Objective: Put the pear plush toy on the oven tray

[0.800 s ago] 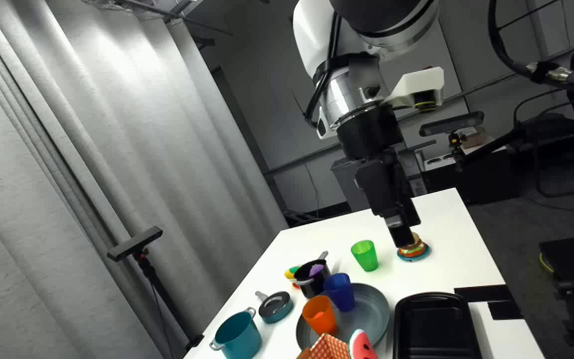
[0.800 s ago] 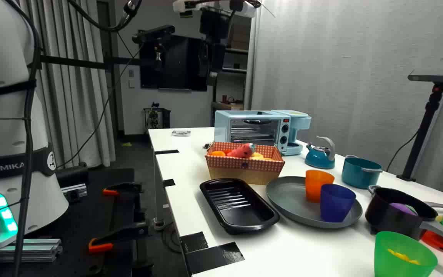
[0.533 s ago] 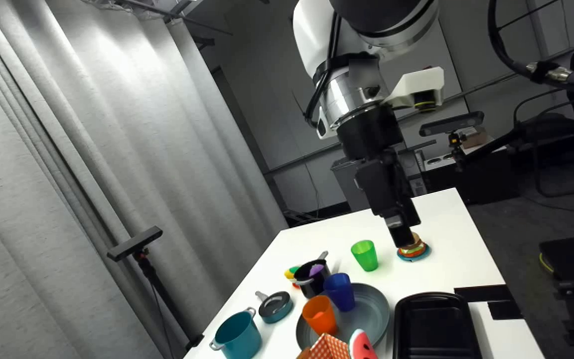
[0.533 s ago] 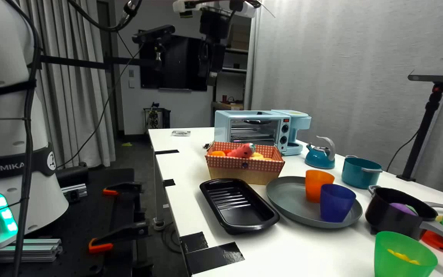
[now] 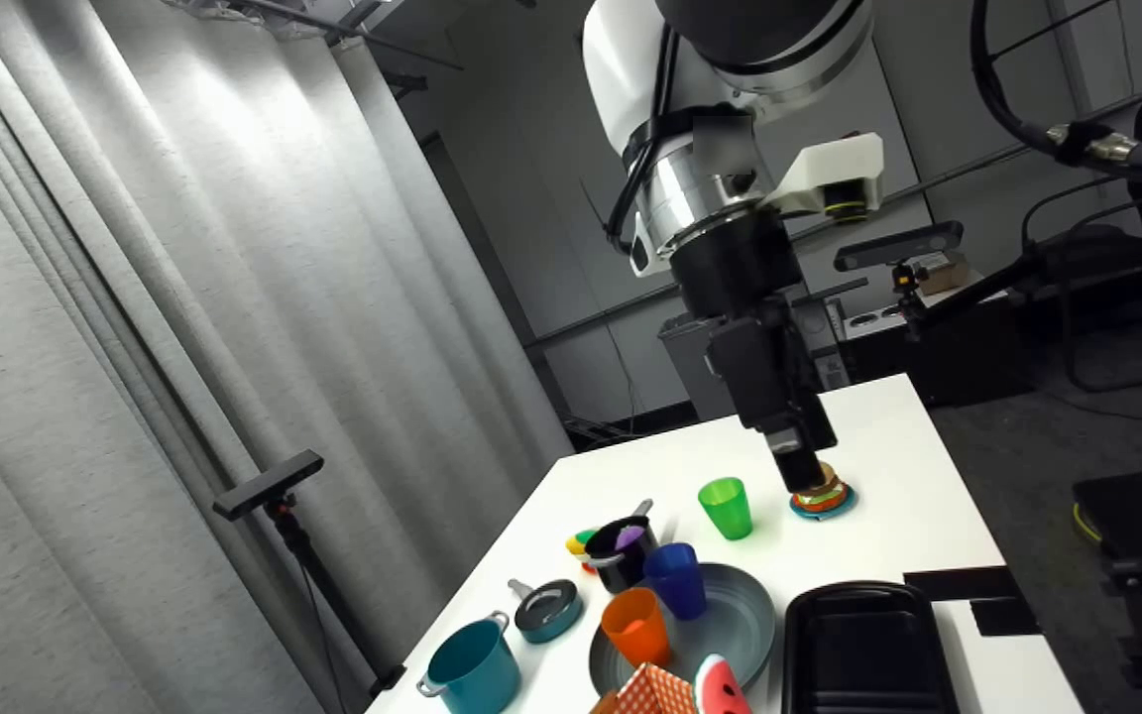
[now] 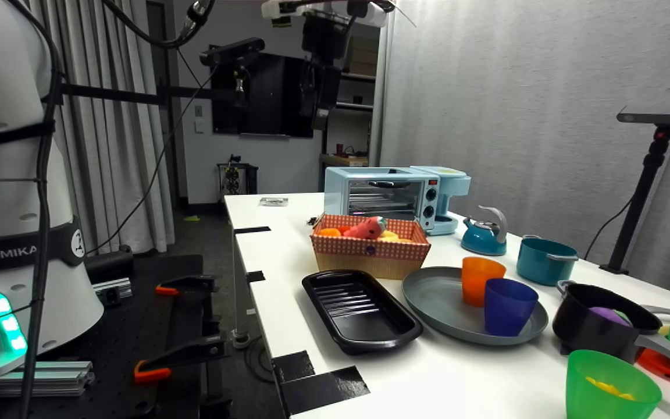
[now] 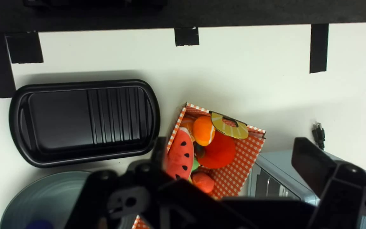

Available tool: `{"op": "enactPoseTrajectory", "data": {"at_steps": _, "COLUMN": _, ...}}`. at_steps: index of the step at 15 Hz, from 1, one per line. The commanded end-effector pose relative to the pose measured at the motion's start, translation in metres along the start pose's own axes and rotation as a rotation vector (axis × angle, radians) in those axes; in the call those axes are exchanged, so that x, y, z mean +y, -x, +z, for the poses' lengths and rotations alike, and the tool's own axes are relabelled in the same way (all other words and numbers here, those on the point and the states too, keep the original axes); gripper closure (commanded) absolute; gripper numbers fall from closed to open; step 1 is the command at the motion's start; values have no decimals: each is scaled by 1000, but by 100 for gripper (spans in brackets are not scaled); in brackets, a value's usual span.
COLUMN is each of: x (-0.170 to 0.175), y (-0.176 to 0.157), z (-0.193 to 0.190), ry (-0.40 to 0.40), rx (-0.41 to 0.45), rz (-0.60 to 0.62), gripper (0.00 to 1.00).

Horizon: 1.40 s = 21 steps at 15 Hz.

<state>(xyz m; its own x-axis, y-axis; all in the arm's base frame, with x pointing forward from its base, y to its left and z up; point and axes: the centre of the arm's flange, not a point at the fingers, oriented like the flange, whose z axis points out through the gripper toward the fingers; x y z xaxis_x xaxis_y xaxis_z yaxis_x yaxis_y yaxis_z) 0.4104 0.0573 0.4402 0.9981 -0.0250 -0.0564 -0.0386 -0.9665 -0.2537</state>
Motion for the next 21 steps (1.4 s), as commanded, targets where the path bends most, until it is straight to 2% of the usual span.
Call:
{"op": "enactPoseTrajectory", "data": {"at_steps": 1, "x": 0, "y": 0, "z": 0, "ry": 0, "rx": 0, "rz": 0, "gripper": 0}}
{"op": "enactPoseTrajectory", "data": {"at_steps": 6, "x": 0, "y": 0, "z": 0, "ry": 0, "rx": 0, "rz": 0, "gripper": 0}}
{"op": "enactPoseTrajectory", "data": {"at_steps": 12, "x": 16, "y": -9, "z": 8, "ry": 26, "rx": -10, "rz": 31, "gripper": 0}}
{"op": "enactPoseTrajectory", "data": {"at_steps": 21, "x": 40, "y": -48, "z": 58, "ry": 39, "rx": -110, "rz": 35, "gripper": 0}}
